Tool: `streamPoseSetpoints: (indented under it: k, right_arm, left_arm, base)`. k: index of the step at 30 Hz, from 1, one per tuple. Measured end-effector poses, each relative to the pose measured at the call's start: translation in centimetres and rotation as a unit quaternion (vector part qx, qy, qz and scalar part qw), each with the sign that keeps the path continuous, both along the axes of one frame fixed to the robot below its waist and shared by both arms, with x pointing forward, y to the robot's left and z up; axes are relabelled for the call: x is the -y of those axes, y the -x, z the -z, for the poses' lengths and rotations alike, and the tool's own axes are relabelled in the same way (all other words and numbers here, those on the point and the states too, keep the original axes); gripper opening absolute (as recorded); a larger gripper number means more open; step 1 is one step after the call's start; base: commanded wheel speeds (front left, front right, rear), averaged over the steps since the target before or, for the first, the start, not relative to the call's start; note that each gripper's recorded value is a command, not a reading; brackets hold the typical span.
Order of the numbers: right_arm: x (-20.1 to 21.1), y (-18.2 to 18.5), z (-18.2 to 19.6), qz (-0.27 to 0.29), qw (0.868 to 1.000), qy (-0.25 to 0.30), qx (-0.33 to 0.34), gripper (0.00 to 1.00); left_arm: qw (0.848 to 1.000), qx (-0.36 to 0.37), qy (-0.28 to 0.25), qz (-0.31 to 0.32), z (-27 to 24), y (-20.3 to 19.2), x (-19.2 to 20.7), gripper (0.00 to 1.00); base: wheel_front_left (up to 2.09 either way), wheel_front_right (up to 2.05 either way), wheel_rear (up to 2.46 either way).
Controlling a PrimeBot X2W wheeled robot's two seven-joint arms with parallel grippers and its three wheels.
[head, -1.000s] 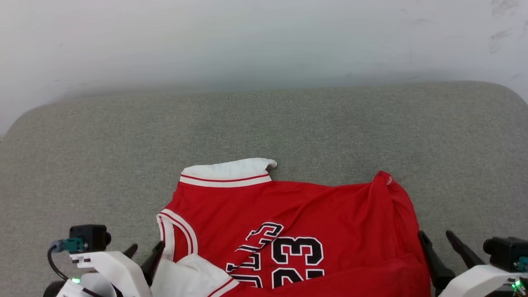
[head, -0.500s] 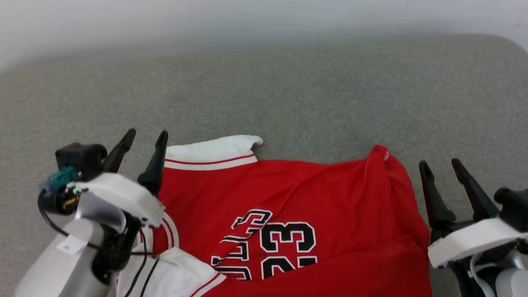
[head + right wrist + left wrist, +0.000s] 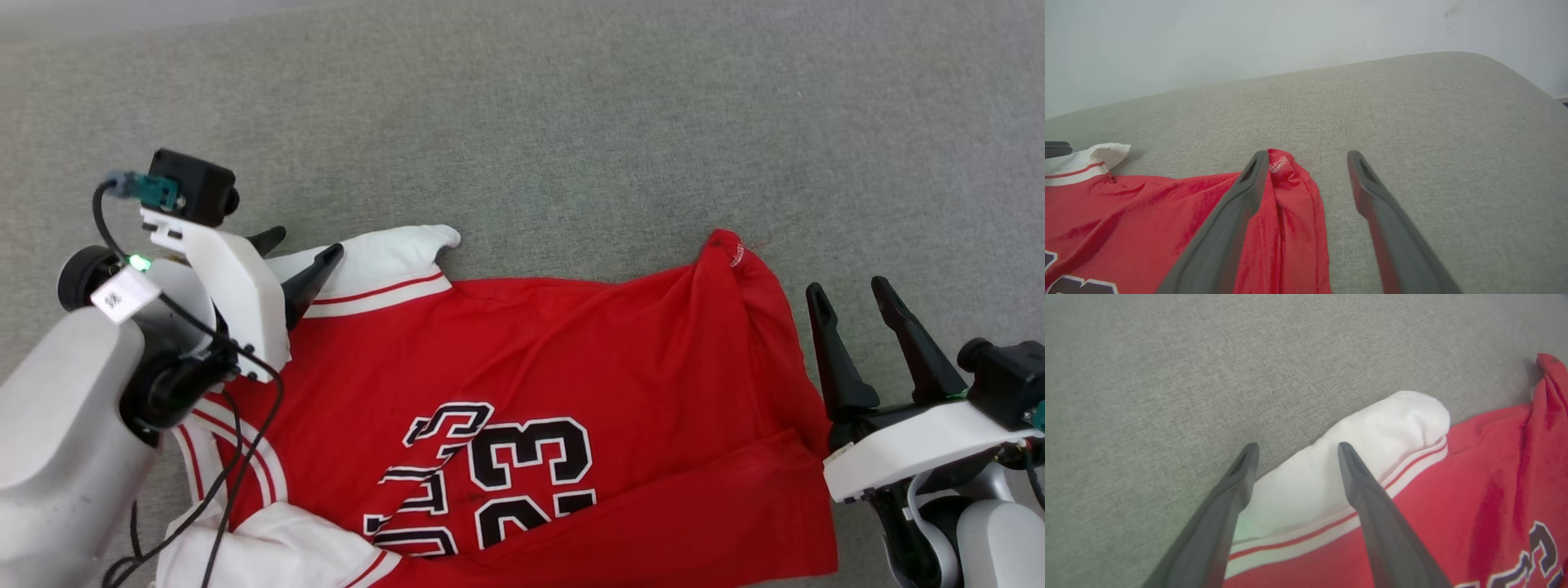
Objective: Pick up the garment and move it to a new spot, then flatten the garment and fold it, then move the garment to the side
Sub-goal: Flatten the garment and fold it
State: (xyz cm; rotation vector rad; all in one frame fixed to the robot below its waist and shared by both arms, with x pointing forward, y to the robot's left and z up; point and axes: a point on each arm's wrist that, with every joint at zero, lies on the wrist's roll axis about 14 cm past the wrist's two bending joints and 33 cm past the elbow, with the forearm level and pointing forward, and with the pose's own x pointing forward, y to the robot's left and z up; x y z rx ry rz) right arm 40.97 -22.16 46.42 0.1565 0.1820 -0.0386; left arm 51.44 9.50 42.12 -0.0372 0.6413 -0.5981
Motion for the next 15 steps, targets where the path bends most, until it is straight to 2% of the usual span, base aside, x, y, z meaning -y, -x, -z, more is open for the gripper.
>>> streamPoseSetpoints:
  k: [5, 13, 14, 15]
  right_arm:
    - [0.3, 0.0, 1.3, 0.01, 1.0, -0.006, -0.016, 1.0]
    - [0.8, 0.2, 2.6, 0.024, 0.999, -0.017, -0.032, 1.0]
    - [0.8, 0.2, 2.7, 0.026, 0.999, -0.018, -0.032, 1.0]
    - [1.0, 0.2, 2.7, 0.028, 0.999, -0.019, -0.032, 1.0]
  left_arm:
    - [0.995, -0.082, -0.036, 0.041, 2.4, 0.1, 0.4, 1.0]
    - [0.972, -0.182, -0.112, 0.094, 5.3, 1.1, 0.5, 1.0]
    - [0.971, -0.187, -0.112, 0.099, 5.3, 1.1, 0.7, 0.65]
    - [0.97, -0.19, -0.113, 0.102, 5.4, 1.2, 0.8, 0.0]
  base:
    - [0.0, 0.0, 0.0]
    - [0.0, 0.0, 0.0]
    - [0.0, 0.0, 0.0]
    - [0.0, 0.0, 0.0]
